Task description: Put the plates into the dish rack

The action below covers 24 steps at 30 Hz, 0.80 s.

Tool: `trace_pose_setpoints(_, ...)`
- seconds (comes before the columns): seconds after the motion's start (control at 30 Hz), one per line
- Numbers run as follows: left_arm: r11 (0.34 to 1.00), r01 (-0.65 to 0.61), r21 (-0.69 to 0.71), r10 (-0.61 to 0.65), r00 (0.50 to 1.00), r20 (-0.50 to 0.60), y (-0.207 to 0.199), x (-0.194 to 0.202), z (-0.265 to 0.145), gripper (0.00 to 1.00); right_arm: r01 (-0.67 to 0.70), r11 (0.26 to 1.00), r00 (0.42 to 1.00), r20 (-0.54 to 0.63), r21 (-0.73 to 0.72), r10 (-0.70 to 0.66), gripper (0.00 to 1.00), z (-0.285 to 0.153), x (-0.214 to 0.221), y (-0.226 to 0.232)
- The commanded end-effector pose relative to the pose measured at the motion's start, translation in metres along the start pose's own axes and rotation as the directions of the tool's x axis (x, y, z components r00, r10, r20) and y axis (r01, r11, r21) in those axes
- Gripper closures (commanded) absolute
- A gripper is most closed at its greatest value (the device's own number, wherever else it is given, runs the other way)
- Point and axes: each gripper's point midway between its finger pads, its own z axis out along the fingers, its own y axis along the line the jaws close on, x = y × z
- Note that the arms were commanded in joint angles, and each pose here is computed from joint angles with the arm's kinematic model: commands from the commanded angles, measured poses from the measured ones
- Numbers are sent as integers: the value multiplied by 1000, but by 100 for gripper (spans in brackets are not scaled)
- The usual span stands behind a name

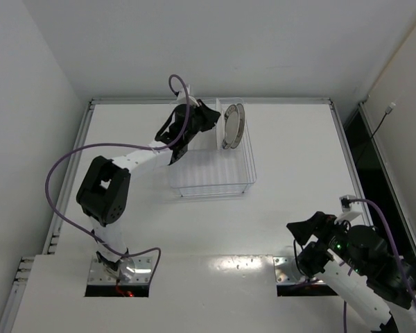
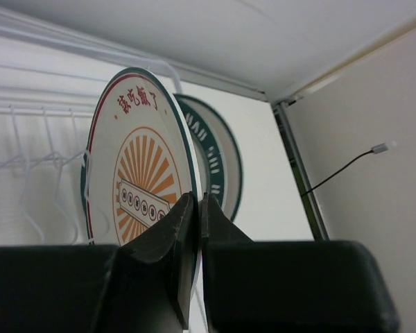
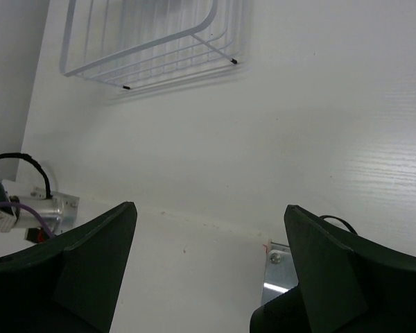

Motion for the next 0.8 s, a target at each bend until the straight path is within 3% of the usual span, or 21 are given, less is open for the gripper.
trace_pose_setpoints(0.0, 999, -9, 52, 4, 996, 93, -12, -29, 9, 100, -19, 998, 999, 34, -51, 21, 15, -7, -4, 5)
trace_pose_setpoints(0.1, 999, -37, 36, 35, 998, 55, -5, -24, 15, 100, -26, 999, 999, 26, -45, 28, 15, -7, -2, 3)
trace_pose_setpoints(0.13, 998, -52, 42, 51, 998, 24, -4, -18, 16, 92, -40, 998, 999, 26, -46, 42, 15, -10, -3, 4)
trace_pose_setpoints(0.2, 993, -117, 31, 117, 993, -9, -7, -20, 20, 62, -36, 999, 999, 12, -31, 36, 15, -8, -3, 5)
trace_pose_setpoints(0.23, 990, -140, -21, 138, 988, -62, 4, -13, 18, 38, -33, 999, 999, -5, -27, 33, 15, -7, -1, 6)
trace_pose_setpoints(0.27, 986, -161, -52, 157, 985, -67, 7, -17, 17, 25, -23, 999, 1000, -7, -25, 23, 15, -8, -3, 7)
trace_pose_setpoints(0.3, 978, -202, -55, 200, 979, -49, -5, -29, 15, 0, -20, 999, 999, -25, -25, 19, 15, -7, -1, 8)
trace_pose_setpoints(0.43, 934, -316, -164, 320, 947, -3, -27, -66, -16, 0, 2, 1000, 1000, -29, -24, -3, 15, -10, -7, 13)
trace_pose_setpoints(0.47, 926, -330, -184, 341, 939, 31, -42, -87, -35, 0, 1, 1000, 1000, -14, -18, -1, 15, -13, -11, 12)
trace_pose_setpoints(0.57, 847, -415, -331, 433, 901, -22, -29, -84, -92, 0, 2, 1000, 1000, 21, 26, -2, 15, -19, -23, 7)
trace_pose_setpoints(0.6, 860, -395, -323, 434, 899, 56, -45, -109, -131, 0, -7, 999, 1000, 29, 36, 6, 15, -19, -26, 7)
trace_pose_setpoints(0.63, 823, -460, -334, 482, 876, -18, -25, -77, -151, 0, -7, 999, 999, 35, 43, 6, 15, -19, -27, 5)
trace_pose_setpoints(0.7, 801, -469, -371, 513, 858, 24, -18, -78, -190, 0, 4, 1000, 1000, 19, 29, -5, 15, -17, -27, 11)
trace_pose_setpoints(0.77, 823, -439, -361, 493, 867, 69, -6, -77, -235, 0, 37, 999, 999, -10, 3, -37, 14, -5, -21, 17)
